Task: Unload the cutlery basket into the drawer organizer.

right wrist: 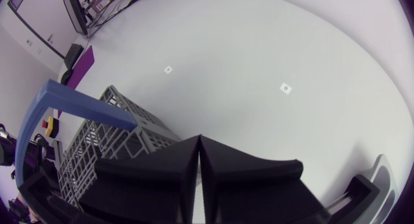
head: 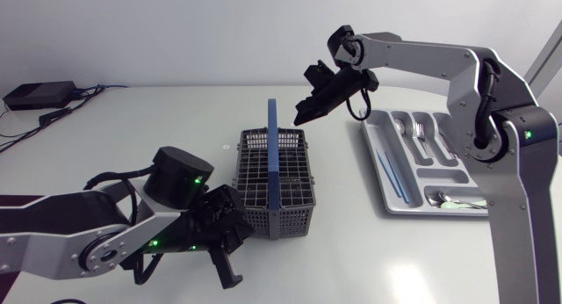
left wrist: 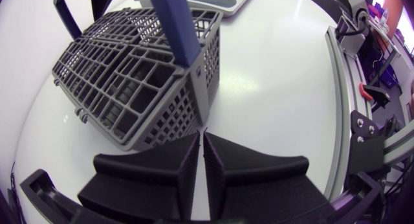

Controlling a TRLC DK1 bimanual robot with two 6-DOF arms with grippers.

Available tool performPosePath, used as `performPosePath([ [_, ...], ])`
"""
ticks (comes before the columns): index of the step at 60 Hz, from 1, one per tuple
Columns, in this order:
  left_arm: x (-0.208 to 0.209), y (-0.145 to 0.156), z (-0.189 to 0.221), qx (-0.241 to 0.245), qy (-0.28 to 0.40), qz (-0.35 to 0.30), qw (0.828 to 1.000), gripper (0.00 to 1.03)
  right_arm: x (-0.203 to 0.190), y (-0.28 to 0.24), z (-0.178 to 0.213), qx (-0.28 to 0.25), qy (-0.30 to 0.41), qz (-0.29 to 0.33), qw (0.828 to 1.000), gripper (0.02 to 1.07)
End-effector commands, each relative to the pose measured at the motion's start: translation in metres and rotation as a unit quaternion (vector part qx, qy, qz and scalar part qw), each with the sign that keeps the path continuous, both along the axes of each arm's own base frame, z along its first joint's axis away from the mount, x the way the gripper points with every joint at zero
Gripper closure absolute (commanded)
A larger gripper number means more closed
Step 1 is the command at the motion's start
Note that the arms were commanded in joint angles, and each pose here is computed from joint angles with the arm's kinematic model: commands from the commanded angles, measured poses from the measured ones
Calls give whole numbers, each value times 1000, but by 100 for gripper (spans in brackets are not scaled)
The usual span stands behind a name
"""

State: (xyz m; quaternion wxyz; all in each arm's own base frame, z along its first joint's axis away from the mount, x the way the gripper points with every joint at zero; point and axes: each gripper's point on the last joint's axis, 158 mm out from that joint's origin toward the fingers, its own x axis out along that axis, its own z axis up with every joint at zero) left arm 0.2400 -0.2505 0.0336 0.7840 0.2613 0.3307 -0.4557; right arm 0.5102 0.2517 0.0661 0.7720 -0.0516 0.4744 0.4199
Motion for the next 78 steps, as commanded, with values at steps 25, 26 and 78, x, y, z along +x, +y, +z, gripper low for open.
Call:
performPosePath([
  [25, 52, 25, -11, 10, -36, 64, 997, 94, -68, -15, -13, -3, 54, 24, 998, 102],
  [26, 54, 27, -10, 12, -38, 67, 997, 94, -71, -16, -13, -4, 55, 24, 998, 102],
  [78, 173, 105, 18, -14, -96, 222, 970, 94, -172, -55, -13, -30, 60, -18, 998, 102],
])
